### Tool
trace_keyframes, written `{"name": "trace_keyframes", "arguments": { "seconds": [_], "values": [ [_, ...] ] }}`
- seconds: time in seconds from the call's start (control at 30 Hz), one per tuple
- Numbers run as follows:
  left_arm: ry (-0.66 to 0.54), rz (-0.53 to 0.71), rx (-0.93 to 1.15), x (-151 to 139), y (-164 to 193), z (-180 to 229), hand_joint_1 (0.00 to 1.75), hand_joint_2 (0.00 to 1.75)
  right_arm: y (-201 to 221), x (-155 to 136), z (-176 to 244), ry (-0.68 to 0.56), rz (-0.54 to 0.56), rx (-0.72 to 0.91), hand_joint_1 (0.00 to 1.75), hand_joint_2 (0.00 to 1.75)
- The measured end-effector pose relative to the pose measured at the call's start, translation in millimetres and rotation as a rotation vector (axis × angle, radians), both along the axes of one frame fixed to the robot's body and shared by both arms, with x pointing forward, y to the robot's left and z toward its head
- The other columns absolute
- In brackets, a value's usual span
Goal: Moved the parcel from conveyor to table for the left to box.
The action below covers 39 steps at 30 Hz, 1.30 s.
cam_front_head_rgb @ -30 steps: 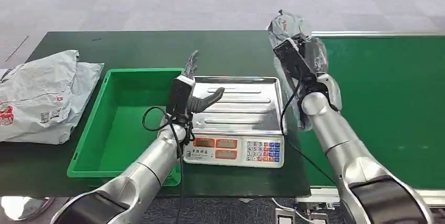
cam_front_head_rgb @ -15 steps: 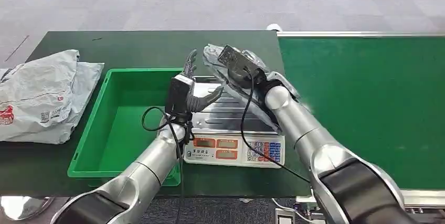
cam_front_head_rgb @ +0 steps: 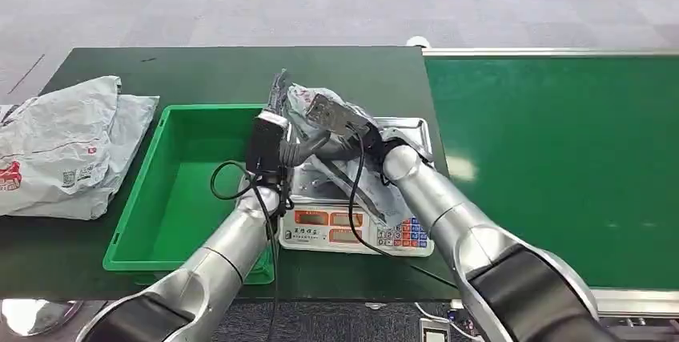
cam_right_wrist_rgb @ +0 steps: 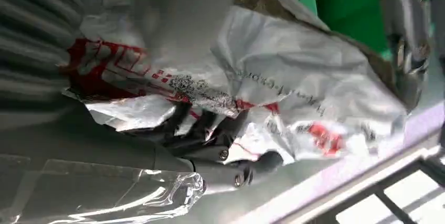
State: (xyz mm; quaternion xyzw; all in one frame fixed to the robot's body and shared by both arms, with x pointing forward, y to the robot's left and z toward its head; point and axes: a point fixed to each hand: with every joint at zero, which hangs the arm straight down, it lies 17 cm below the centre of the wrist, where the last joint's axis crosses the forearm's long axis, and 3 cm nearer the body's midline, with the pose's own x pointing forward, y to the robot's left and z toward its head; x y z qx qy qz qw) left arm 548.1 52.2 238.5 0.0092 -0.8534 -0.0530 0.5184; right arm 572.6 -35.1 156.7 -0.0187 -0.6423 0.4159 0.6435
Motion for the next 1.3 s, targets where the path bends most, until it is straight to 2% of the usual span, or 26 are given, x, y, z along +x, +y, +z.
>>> {"name": "trace_keyframes", "arguments": {
  "seconds": [0.2, 0.43, 0.87, 0.9, 0.97, 1.03, 1.13, 1.23, 1.3],
  "values": [
    [-0.015, 0.038, 0.008, 2, 12, 2, 0.00, 1.75, -15, 7, 9, -0.122, -0.091, 0.088, 0.00, 1.75],
    [-0.021, 0.029, 0.029, 2, 9, 2, 0.00, 1.75, -21, 3, 50, -0.248, -0.089, 0.320, 0.00, 1.75],
    [-0.022, 0.020, 0.046, 2, 5, 2, 0.00, 1.75, -26, 2, 59, -0.276, -0.087, 0.343, 0.00, 1.75],
    [-0.022, 0.020, 0.046, 2, 5, 2, 0.00, 1.75, -27, 3, 59, -0.277, -0.087, 0.343, 0.00, 0.00],
    [-0.023, 0.019, 0.047, 3, 5, 3, 0.00, 1.75, -27, 2, 61, -0.276, -0.084, 0.364, 0.00, 0.00],
    [-0.022, -0.002, 0.048, 4, 2, 6, 0.00, 1.75, -30, -1, 65, -0.260, -0.083, 0.455, 0.00, 0.00],
    [-0.003, -0.062, 0.067, 9, -9, 10, 0.00, 1.75, -48, -2, 76, -0.206, -0.103, 0.670, 0.00, 0.00],
    [0.084, -0.167, 0.139, 5, -33, -11, 0.00, 1.75, -83, 8, 101, -0.259, -0.181, 0.802, 0.00, 0.00],
    [0.137, -0.244, 0.221, 1, -50, -25, 0.00, 1.75, -114, 13, 103, -0.292, -0.262, 0.835, 0.00, 0.00]
  ]
}}
